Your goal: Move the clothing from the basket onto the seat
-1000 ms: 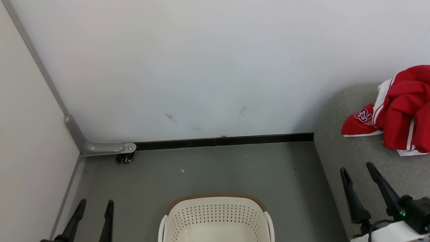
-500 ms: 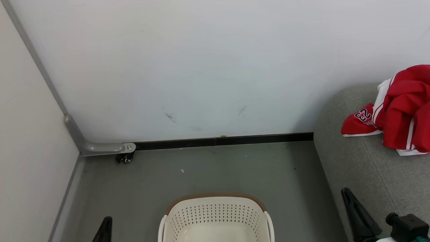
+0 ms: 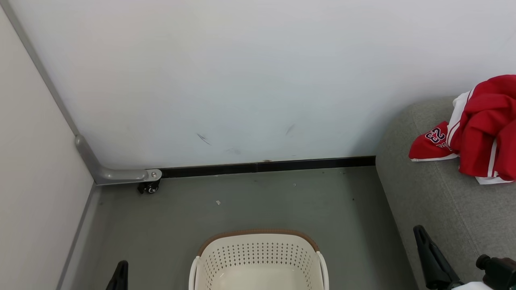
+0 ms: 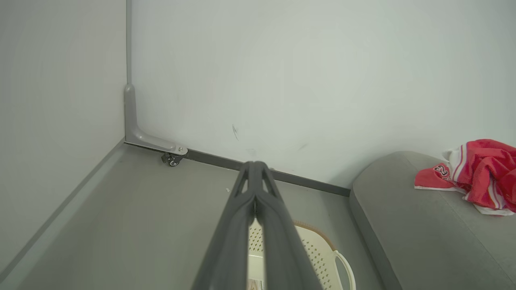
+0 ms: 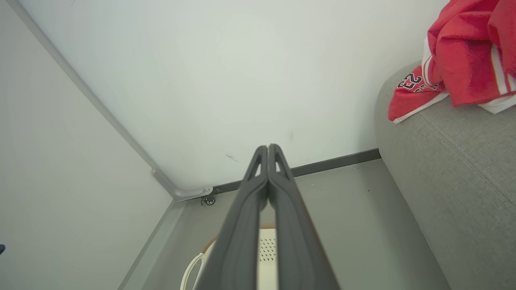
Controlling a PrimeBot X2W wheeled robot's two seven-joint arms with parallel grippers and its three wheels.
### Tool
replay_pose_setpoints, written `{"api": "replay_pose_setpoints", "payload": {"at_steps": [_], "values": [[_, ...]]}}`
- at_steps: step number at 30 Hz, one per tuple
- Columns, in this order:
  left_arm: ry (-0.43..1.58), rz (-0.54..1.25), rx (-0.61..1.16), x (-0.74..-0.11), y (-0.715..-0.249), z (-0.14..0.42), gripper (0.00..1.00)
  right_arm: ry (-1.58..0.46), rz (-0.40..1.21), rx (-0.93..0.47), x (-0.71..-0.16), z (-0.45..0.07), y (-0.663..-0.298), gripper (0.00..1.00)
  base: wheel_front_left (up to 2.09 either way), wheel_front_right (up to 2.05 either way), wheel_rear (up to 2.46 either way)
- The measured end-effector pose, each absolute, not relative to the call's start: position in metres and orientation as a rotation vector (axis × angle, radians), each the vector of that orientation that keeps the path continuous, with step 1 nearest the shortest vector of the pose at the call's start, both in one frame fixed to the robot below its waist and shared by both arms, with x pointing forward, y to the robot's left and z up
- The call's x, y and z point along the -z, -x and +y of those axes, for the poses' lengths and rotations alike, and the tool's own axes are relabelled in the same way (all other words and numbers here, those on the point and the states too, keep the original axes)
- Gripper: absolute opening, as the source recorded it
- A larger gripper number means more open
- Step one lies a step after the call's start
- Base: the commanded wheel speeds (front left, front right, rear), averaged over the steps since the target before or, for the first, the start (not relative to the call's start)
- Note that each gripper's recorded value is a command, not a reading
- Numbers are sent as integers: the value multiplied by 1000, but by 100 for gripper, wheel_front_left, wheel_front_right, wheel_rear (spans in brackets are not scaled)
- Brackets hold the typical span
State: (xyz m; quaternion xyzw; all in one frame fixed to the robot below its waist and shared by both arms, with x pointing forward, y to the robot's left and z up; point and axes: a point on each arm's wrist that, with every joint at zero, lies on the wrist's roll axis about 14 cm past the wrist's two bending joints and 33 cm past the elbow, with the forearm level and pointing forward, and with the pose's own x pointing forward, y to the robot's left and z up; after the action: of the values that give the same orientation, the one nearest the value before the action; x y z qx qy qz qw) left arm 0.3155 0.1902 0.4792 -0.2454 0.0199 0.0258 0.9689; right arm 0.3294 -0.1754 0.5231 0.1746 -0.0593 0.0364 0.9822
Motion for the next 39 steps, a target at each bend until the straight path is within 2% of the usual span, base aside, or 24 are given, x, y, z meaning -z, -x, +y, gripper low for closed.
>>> {"api": "replay_pose_setpoints", "payload": {"at_steps": [39], "values": [[1000,105,-89,-471,-342,193,0,-927,0,36,-494,-196,-348,0,0,0,0]]}}
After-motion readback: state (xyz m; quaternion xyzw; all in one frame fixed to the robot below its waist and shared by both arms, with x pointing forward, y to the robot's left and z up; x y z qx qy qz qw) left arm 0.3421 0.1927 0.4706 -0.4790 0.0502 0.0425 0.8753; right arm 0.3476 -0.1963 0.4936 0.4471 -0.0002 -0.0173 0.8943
